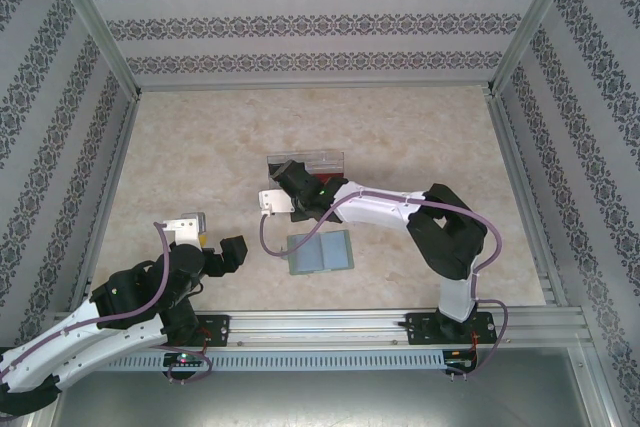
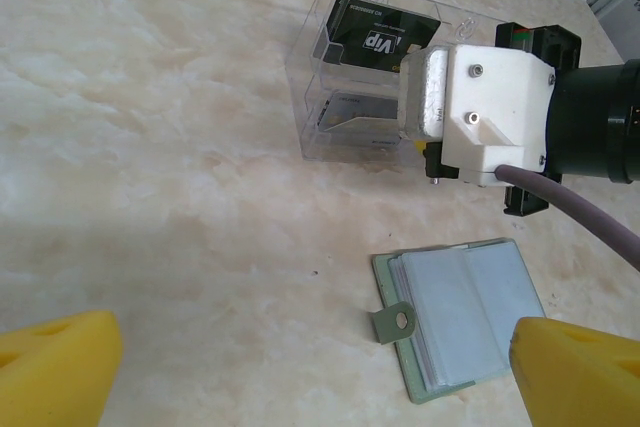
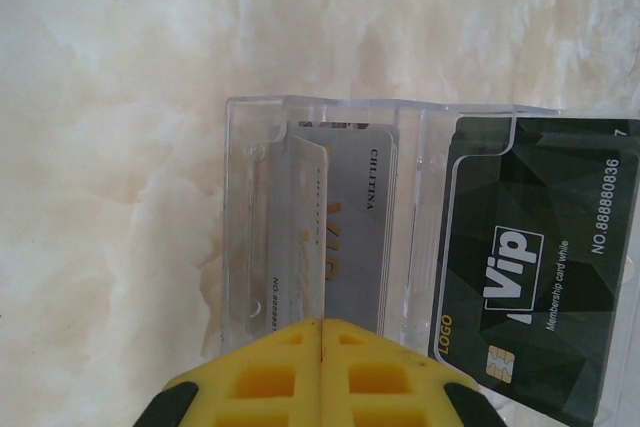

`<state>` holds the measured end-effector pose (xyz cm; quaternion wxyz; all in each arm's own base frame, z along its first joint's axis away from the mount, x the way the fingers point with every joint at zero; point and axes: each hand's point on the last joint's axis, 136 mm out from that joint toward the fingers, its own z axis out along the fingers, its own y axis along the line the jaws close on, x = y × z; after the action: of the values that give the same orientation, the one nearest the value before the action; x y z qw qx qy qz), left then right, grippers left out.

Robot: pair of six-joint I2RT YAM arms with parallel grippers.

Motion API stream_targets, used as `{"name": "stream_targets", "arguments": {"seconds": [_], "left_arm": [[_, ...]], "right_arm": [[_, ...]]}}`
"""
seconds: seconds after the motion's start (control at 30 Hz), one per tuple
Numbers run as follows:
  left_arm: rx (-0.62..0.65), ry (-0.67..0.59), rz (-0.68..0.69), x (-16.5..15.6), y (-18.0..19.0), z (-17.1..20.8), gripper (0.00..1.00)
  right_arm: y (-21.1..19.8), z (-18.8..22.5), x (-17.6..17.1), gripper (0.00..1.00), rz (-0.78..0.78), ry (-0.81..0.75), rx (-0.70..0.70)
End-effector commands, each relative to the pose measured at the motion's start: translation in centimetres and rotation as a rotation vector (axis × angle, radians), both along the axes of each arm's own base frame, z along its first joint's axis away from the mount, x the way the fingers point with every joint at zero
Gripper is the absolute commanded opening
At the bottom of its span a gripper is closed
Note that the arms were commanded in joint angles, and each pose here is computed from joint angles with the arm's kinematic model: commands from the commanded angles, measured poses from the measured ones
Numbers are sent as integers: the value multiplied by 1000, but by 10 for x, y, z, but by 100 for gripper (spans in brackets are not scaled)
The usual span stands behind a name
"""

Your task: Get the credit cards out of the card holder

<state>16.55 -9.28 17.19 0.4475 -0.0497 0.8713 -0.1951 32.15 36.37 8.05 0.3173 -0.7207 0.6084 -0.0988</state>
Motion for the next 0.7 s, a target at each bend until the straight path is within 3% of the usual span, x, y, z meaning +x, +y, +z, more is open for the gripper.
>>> {"name": "stream_targets", "arguments": {"seconds": [0.0, 0.13, 0.23, 0.33, 0.67], "left_arm": [[36, 7, 22, -1, 8, -8, 100], [37, 6, 22, 0, 8, -8, 100], [38, 6, 22, 0, 8, -9, 100], [38, 4, 22, 0, 8, -8, 100], [36, 4, 19, 0, 7, -8, 100]], "right_arm": [[5, 6, 16, 0, -46, -24, 35], [4, 1, 20, 4, -71, -26, 36], [4, 4, 27, 18, -106, -41, 54], [3, 6, 33, 21, -126, -61, 59], [0, 18, 50, 21, -190, -143, 95]]}}
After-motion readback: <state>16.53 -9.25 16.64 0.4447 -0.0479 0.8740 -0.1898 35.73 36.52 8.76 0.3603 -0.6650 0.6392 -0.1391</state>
